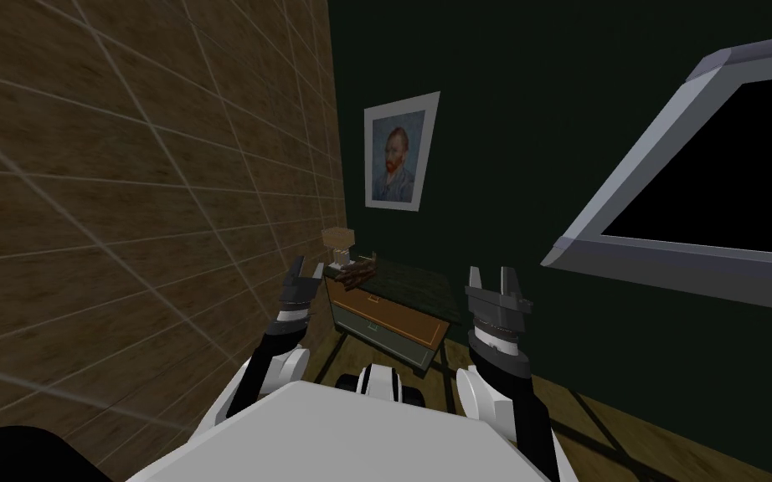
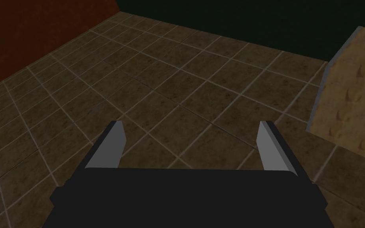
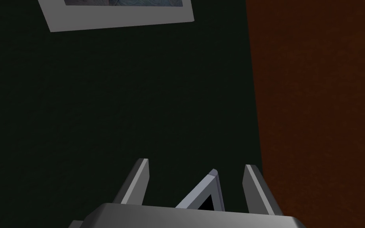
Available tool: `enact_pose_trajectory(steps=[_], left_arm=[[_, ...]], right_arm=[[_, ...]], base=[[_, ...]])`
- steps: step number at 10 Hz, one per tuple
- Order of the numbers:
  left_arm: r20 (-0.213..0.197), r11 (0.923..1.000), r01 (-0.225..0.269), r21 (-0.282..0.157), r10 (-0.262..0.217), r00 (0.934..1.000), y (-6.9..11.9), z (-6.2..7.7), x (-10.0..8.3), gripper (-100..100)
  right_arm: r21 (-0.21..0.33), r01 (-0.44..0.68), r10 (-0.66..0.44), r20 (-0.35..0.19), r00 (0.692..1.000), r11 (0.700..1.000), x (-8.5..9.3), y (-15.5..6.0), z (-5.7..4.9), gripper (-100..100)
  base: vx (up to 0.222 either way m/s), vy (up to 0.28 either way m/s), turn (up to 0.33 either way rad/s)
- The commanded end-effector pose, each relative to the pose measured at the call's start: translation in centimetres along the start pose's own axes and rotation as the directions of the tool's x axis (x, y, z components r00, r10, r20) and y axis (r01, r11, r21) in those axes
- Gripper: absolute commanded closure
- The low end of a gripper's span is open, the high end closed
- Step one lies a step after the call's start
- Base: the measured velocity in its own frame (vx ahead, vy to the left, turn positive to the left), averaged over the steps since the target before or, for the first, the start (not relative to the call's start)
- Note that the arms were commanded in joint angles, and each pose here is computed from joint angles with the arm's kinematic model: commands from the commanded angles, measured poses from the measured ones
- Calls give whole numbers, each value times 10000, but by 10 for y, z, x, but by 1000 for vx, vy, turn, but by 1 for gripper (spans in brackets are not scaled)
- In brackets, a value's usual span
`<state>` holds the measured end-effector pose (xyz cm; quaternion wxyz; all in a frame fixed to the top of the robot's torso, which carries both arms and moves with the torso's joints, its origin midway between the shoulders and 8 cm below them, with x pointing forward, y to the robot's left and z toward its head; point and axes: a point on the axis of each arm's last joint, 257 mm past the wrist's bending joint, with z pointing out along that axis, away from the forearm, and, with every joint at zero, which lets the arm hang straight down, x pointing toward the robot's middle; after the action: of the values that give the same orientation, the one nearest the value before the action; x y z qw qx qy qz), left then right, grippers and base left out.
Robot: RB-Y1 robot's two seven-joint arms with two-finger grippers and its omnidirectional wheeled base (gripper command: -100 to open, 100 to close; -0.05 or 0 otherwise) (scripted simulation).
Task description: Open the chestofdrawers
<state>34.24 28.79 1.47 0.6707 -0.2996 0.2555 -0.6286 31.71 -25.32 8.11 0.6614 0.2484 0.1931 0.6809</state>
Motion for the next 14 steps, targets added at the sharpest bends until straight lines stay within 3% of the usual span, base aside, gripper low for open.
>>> enact_pose_trajectory(steps=[1,6,14], left_arm=[[-593,9995,-208,-255,193,9981,17,-6,7,-100],[-1270,9959,-474,-771,374,9912,58,-27,12,-100],[-1578,9853,-664,-1577,412,9866,113,-65,12,-100]], right_arm=[[0,0,0,0,10000,10000,0,0,0,0],[0,0,0,0,10000,10000,0,0,0,0],[0,0,0,0,10000,10000,0,0,0,0]], base=[[22,-2,-23],[31,-6,-29],[27,-3,-25]])
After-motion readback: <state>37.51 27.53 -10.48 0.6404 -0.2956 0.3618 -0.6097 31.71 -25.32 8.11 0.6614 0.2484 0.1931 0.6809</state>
